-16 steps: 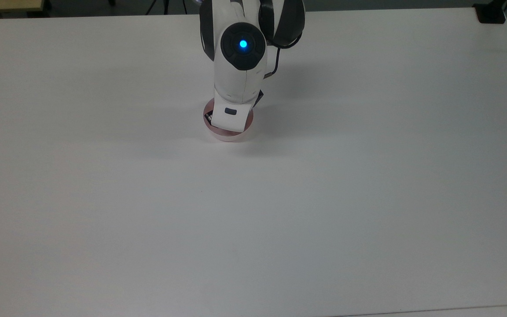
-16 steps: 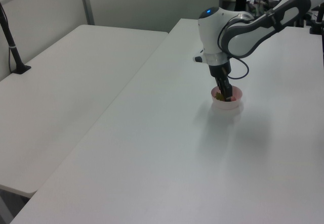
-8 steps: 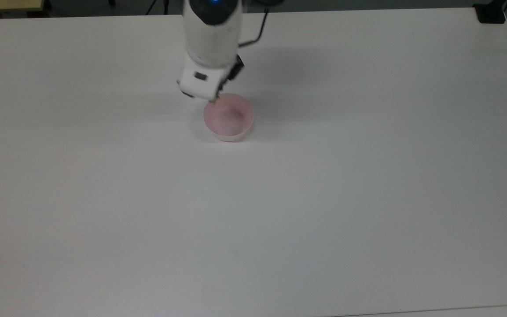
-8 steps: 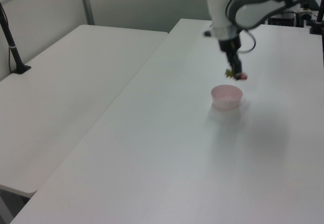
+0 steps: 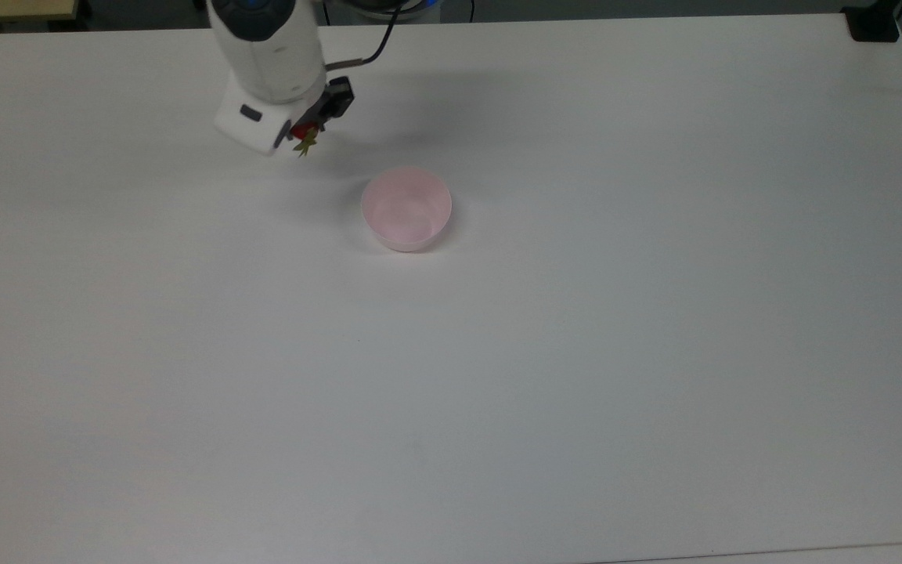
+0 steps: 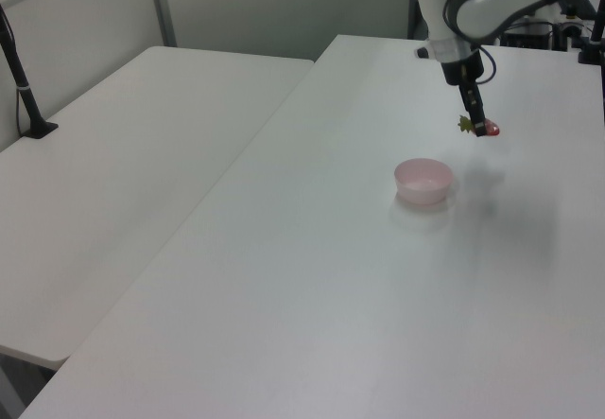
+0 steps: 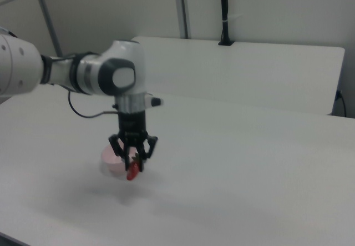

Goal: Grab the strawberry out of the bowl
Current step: 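Lift the strawberry out of the bowl and carry it beside the bowl, then lower the strawberry to the table and open the gripper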

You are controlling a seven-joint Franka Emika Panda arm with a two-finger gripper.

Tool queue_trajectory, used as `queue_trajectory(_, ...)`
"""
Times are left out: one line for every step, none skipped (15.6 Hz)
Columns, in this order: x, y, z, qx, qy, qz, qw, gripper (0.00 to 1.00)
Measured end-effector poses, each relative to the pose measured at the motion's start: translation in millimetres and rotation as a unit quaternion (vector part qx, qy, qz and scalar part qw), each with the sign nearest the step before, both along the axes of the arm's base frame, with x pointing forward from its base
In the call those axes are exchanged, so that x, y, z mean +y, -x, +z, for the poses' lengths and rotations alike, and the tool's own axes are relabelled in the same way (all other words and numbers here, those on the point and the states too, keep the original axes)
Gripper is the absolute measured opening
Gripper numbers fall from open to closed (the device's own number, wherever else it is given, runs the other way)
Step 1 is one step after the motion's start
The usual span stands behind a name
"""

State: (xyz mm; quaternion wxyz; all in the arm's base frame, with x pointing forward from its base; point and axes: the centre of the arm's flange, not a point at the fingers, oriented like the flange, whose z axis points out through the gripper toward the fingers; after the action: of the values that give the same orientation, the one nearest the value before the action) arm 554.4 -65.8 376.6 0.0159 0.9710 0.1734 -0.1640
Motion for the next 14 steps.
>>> queue_trajectory(-12.1,0.5,-12.2,-0.014,-0.001,-0.008,0.9999,0.40)
queue_trajectory(-19.3,0.7,-18.6,-0.023,-0.001,-0.013,0.9996,0.40)
queue_trajectory(-25.5,0.7,-23.3,-0.030,-0.001,-0.018,0.9994,0.40)
queue_trajectory(-30.9,0.9,-27.0,-0.034,-0.001,-0.022,0.9992,0.40)
queue_trajectory(-34.3,1.1,-30.3,-0.034,-0.001,-0.025,0.9991,0.40)
queue_trajectory(-37.3,1.5,-34.3,-0.032,0.001,-0.026,0.9992,0.40)
queue_trajectory(-41.1,2.0,-38.7,-0.029,0.003,-0.027,0.9992,0.40)
queue_trajectory(-44.9,2.6,-43.2,-0.025,0.005,-0.028,0.9993,0.40)
queue_trajectory(-48.1,3.2,-47.6,-0.021,0.005,-0.030,0.9993,0.40)
queue_trajectory(-50.3,3.7,-51.2,-0.018,0.006,-0.032,0.9993,0.41)
queue_trajectory(-51.5,4.0,-53.3,-0.016,0.006,-0.033,0.9993,0.46)
queue_trajectory(-52.1,4.1,-53.8,-0.015,0.006,-0.034,0.9993,0.55)
queue_trajectory(-52.9,4.0,-53.4,-0.016,0.006,-0.035,0.9993,0.65)
queue_trajectory(-53.7,3.4,-52.2,-0.017,0.006,-0.035,0.9992,0.76)
